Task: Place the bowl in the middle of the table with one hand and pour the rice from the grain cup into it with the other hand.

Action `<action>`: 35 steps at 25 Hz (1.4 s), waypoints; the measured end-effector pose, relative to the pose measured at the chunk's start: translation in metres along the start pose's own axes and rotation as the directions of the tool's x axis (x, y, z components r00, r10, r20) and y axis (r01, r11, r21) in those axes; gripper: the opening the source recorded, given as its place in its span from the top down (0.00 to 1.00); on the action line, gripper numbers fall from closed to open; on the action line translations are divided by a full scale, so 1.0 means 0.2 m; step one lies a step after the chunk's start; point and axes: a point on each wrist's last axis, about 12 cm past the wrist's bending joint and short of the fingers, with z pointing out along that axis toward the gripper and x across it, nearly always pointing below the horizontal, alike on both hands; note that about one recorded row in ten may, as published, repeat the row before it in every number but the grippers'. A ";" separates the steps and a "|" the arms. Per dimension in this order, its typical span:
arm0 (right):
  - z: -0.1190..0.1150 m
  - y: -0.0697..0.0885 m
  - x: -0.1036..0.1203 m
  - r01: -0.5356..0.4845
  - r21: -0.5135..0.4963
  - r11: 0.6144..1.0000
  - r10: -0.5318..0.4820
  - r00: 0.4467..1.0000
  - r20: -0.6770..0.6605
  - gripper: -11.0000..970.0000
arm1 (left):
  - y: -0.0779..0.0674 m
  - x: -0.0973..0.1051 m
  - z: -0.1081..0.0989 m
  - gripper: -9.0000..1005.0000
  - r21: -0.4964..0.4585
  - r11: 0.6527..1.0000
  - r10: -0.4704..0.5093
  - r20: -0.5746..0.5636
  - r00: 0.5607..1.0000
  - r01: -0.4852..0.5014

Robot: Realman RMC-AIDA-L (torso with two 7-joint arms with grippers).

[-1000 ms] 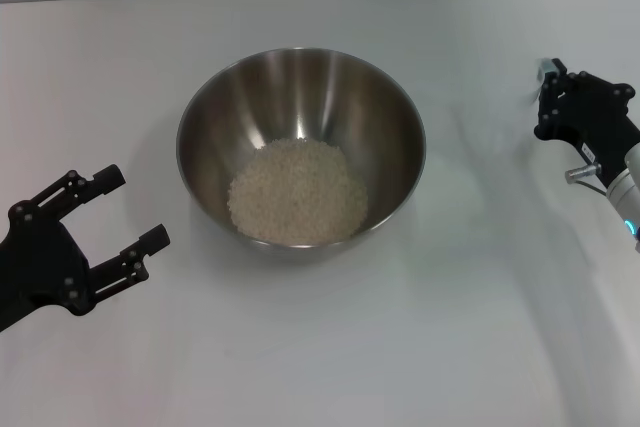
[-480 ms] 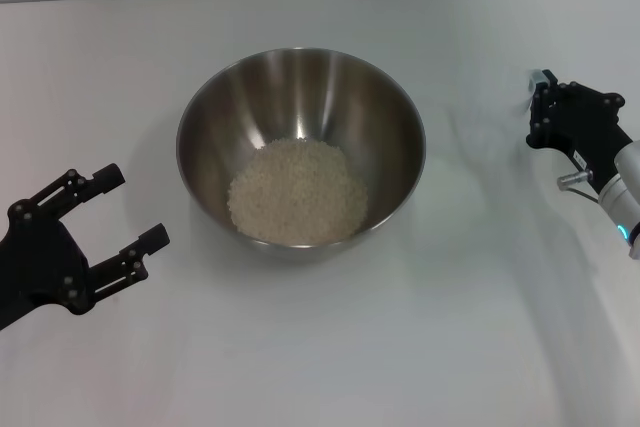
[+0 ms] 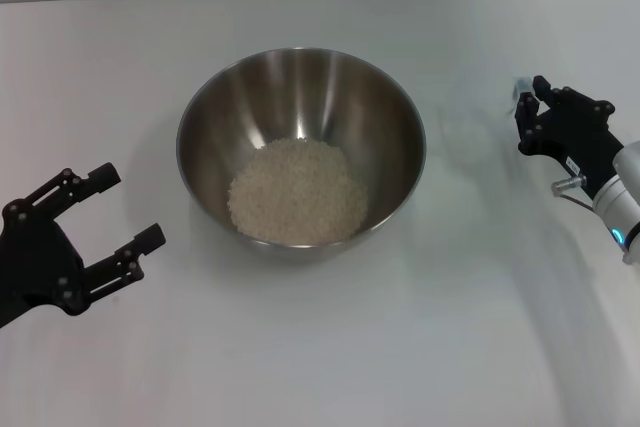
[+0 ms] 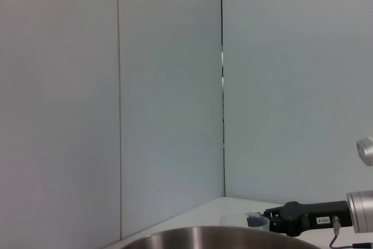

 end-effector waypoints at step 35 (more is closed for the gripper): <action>-0.27 -0.02 0.04 -0.063 0.000 0.998 0.063 0.988 0.142 0.63 | -0.02 0.00 -0.03 0.20 0.001 1.000 -0.005 0.008 1.000 0.005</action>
